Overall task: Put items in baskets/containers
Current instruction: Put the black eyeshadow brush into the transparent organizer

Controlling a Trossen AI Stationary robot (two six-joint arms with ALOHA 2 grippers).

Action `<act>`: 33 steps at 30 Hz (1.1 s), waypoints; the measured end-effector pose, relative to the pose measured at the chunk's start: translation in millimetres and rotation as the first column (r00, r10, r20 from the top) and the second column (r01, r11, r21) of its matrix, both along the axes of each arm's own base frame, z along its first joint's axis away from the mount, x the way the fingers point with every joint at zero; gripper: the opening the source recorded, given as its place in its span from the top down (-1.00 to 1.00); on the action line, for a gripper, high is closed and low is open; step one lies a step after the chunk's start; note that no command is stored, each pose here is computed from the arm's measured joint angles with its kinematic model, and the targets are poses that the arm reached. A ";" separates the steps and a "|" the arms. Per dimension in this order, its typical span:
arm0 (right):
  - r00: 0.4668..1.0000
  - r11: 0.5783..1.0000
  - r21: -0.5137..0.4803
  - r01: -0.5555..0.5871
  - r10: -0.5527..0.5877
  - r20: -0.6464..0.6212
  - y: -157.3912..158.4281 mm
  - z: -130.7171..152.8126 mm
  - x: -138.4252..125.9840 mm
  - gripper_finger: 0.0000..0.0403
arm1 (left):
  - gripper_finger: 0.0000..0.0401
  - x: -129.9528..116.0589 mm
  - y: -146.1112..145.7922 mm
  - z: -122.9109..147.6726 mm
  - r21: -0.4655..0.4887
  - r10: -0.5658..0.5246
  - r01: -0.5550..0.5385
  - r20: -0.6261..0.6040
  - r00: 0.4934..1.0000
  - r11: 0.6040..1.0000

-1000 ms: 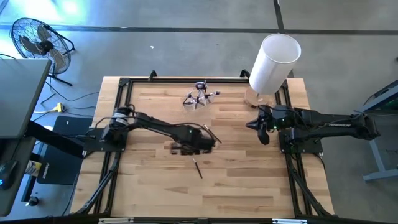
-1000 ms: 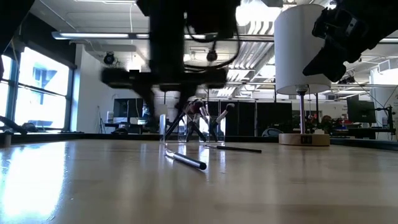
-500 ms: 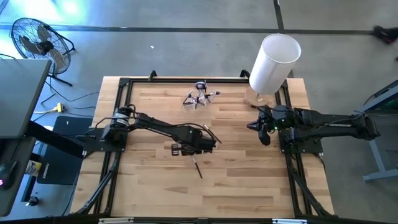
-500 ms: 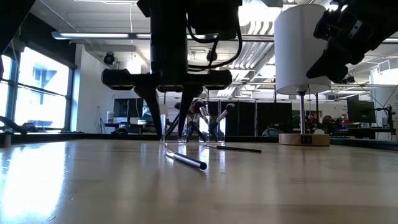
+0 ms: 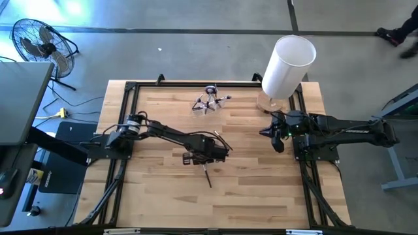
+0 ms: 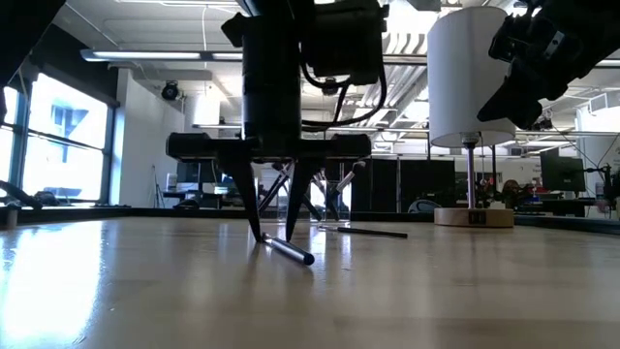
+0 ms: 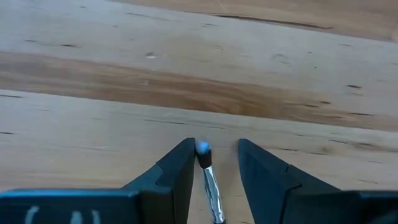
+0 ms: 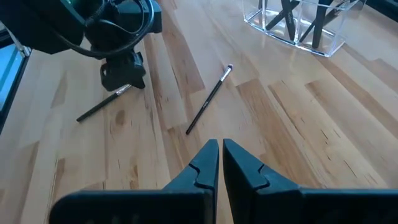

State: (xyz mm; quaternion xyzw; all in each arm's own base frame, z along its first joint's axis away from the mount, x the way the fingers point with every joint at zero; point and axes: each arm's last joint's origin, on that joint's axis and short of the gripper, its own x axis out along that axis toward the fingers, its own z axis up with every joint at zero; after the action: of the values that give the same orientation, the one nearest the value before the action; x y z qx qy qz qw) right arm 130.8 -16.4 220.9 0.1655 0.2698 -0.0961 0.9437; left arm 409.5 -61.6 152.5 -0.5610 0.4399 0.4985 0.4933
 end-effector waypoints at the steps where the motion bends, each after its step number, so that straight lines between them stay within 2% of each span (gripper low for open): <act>1: 1.000 1.000 0.000 0.000 0.000 0.000 0.0 0.0 0.0 0.94 | 0.39 0.1 0.2 0.0 0.009 0.001 -0.001 0.002 1.000 1.000; 7: 1.000 1.000 0.000 0.000 0.000 0.000 0.0 0.0 0.0 0.94 | 0.39 0.8 1.3 -0.9 0.093 -0.087 0.086 0.009 0.996 0.992; 10: 1.000 1.000 0.000 0.000 0.000 0.000 0.0 0.0 0.0 0.94 | 0.43 1.5 6.4 -1.3 0.079 -0.118 0.118 0.004 0.993 0.990; 12: 1.000 1.000 0.000 0.000 0.000 0.000 0.0 0.0 0.0 0.94 | 0.55 2.4 12.6 -1.7 0.052 -0.149 0.149 0.002 0.989 0.988; 15: 1.000 1.000 0.001 0.000 0.000 0.000 0.0 0.0 0.0 0.94 | 0.86 3.9 19.0 -2.1 0.029 -0.225 0.225 0.009 0.974 0.974; 17: 1.000 1.000 0.001 0.000 0.000 0.001 0.0 0.0 0.0 0.94 | 0.95 4.7 23.4 -2.1 0.030 -0.303 0.303 0.013 0.953 0.953; 19: 1.000 1.000 0.005 0.003 -0.003 0.001 0.0 0.0 0.0 0.94 | 0.93 5.6 27.9 -2.4 0.032 -0.427 0.426 0.018 0.904 0.904; 21: 1.000 1.000 0.005 0.003 -0.003 0.001 0.0 0.0 0.0 0.94 | 0.96 7.8 36.7 0.0 0.013 -0.499 0.499 0.035 0.866 0.867; 22: 1.000 1.000 0.006 0.003 -0.003 0.001 0.0 0.0 0.0 0.94 | 0.98 10.2 39.3 4.3 0.035 -0.531 0.530 0.040 0.846 0.847; 24: 1.000 1.000 0.005 0.004 -0.004 0.004 0.0 0.3 0.1 0.94 | 0.98 18.7 43.7 18.8 0.195 -0.603 0.589 0.015 0.798 0.785; 27: 1.000 1.000 -0.004 0.018 -0.018 0.013 -0.6 1.1 0.6 0.94 | 0.99 32.2 50.6 54.8 0.388 -0.665 0.615 -0.009 0.747 0.686; 28: 1.000 1.000 -0.009 0.025 -0.025 0.020 -0.8 1.7 0.9 0.94 | 0.99 34.3 52.9 69.6 0.438 -0.700 0.634 -0.014 0.714 0.638; 30: 0.999 0.999 -0.019 0.039 -0.039 0.038 -1.4 3.3 1.8 0.94 | 0.99 35.7 57.4 101.2 0.532 -0.781 0.673 -0.035 0.623 0.514; 32: 0.996 0.997 -0.035 0.064 -0.062 0.060 -2.4 5.3 2.8 0.94 | 0.99 45.4 62.2 131.7 0.684 -0.843 0.623 -0.021 0.537 0.380; 33: 0.995 0.996 -0.042 0.077 -0.073 0.073 -2.8 6.4 3.4 0.94 | 0.99 44.3 66.6 143.8 0.730 -0.864 0.610 -0.052 0.500 0.309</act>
State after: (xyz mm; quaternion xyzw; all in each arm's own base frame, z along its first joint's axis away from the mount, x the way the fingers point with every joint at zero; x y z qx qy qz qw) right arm 134.2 -19.2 227.3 0.1578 0.2273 -0.1314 0.9519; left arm 453.8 4.9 296.4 -0.1501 0.3432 0.2198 0.9007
